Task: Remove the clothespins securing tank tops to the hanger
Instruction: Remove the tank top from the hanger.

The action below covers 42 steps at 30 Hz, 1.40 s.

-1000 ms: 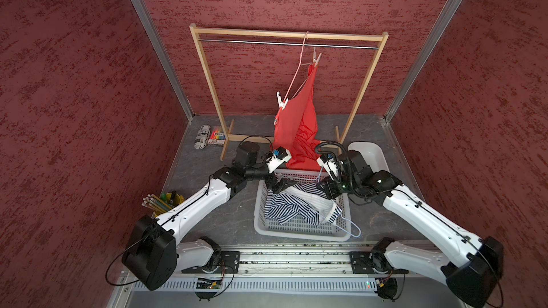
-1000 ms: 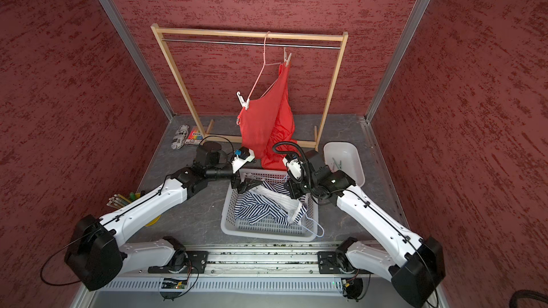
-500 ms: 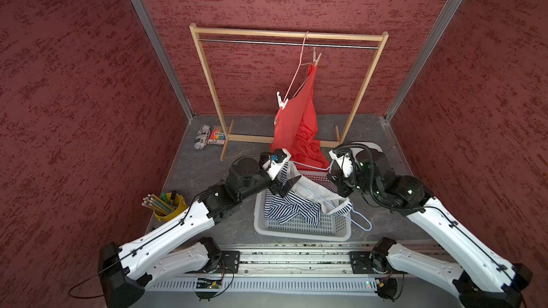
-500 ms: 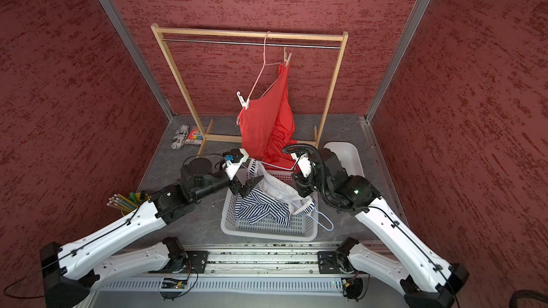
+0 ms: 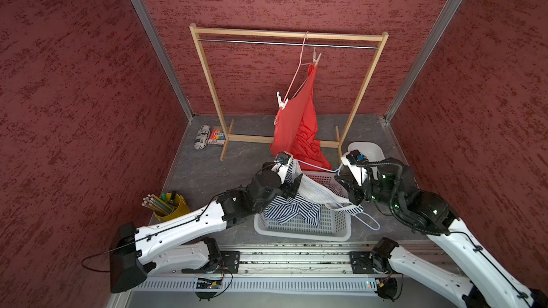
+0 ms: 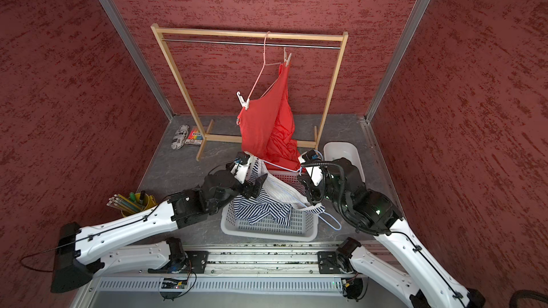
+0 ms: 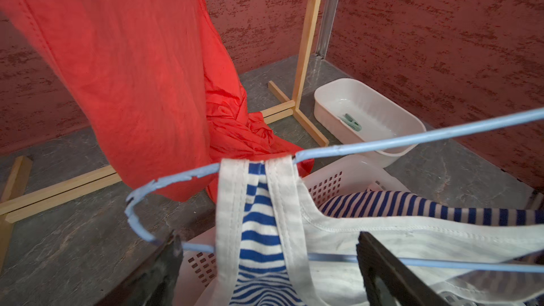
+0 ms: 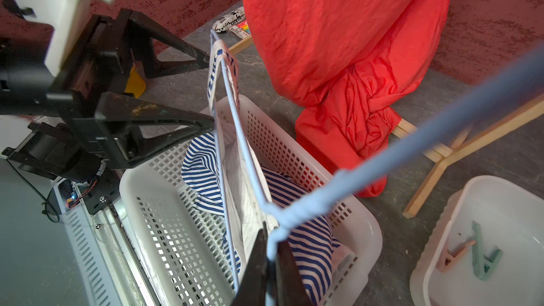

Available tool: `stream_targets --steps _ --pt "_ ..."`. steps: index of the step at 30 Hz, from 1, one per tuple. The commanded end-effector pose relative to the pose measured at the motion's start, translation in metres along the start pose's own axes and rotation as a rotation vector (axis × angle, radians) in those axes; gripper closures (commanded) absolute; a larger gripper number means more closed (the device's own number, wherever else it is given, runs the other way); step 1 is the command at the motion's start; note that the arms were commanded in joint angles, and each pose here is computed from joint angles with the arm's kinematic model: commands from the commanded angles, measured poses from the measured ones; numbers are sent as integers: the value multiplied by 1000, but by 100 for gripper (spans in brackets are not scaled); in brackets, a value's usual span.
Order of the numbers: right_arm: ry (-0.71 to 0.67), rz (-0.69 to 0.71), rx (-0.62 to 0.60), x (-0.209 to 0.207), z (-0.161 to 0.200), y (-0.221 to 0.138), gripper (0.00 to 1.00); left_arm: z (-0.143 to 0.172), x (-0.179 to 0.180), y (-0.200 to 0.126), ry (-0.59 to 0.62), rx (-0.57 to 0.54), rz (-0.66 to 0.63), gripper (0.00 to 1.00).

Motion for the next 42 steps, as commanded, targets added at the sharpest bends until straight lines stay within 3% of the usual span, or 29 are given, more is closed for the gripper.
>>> stream_targets --steps 1,8,10,15,19,25,34,42 --pt "-48 -49 -38 8 -6 -6 100 -17 14 -2 -83 -89 -139 10" --pt "-93 -70 -60 12 -3 -20 100 -17 24 -6 -113 -132 -190 23" --pt "-95 -80 -60 13 -2 -19 100 -18 28 -6 -112 -133 -193 34" --pt "-100 -71 -57 11 -1 -17 100 -22 34 -8 -110 -143 -170 75" --pt "-87 -44 -20 7 0 -6 100 -27 41 -15 -143 -176 -134 85" --pt "-111 -35 -28 6 2 -6 100 -18 74 -38 -271 -204 -173 92" --pt "-171 -92 -223 16 -5 -33 100 1 100 -60 -404 -148 -168 95" --pt "-177 -154 -126 21 5 -23 100 -27 114 -84 -473 -294 -139 91"
Point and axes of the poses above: each gripper's point midway between its finger pads, its own y axis out along the fingers, its own x axis along the line the jaws close on, z = x × y, the point moved 5 cm from there along -y, back along the fingers, and after that the axes turned 5 degrees about y, right-handed, at the moved point
